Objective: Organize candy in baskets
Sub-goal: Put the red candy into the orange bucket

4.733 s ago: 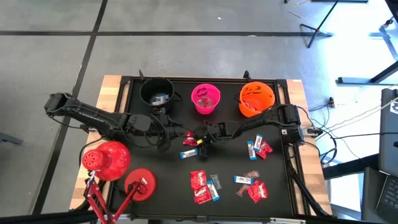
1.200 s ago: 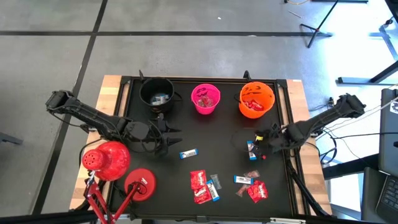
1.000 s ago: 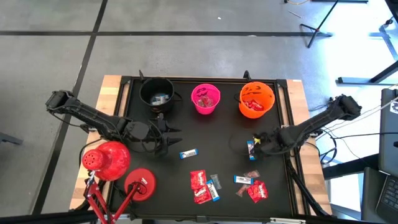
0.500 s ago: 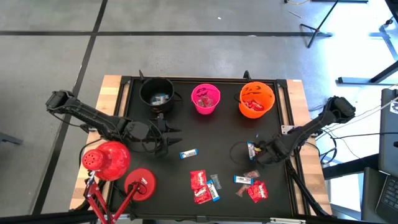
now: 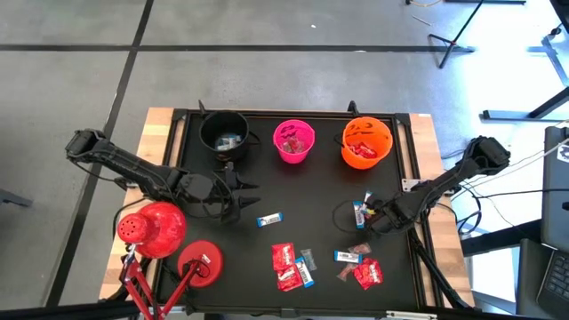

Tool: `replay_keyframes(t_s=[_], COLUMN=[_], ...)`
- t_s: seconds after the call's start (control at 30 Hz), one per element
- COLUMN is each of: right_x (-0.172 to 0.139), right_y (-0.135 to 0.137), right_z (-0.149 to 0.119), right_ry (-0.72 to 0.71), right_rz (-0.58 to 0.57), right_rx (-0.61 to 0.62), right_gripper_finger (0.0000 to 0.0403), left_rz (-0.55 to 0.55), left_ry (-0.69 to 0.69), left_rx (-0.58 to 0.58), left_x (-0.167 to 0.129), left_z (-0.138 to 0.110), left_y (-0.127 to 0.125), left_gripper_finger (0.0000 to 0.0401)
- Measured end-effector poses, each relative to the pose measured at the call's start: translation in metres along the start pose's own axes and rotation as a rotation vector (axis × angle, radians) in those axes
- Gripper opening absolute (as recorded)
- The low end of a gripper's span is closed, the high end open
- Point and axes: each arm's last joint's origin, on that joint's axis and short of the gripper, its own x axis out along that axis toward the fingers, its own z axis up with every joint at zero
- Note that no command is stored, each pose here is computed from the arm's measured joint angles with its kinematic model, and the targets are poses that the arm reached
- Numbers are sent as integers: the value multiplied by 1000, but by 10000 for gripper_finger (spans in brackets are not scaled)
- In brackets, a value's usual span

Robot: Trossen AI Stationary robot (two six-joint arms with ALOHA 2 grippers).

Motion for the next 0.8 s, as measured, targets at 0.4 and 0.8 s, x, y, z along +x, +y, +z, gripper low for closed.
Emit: replay_keyframes(t_s=[0.4, 0.8], right_x=[-45, -111], right_y=[19, 26], right_z=[7, 25], right_ry=[-30, -386], right_rz=[17, -70], right_rx=[-61, -104], right_gripper_finger=[15, 3], left_rz=[9, 11], left_ry=[-3, -4], left_rx=[7, 8], left_x=[0, 0], left_z=[0, 0], left_y=[0, 0], left_gripper_finger=[195, 195])
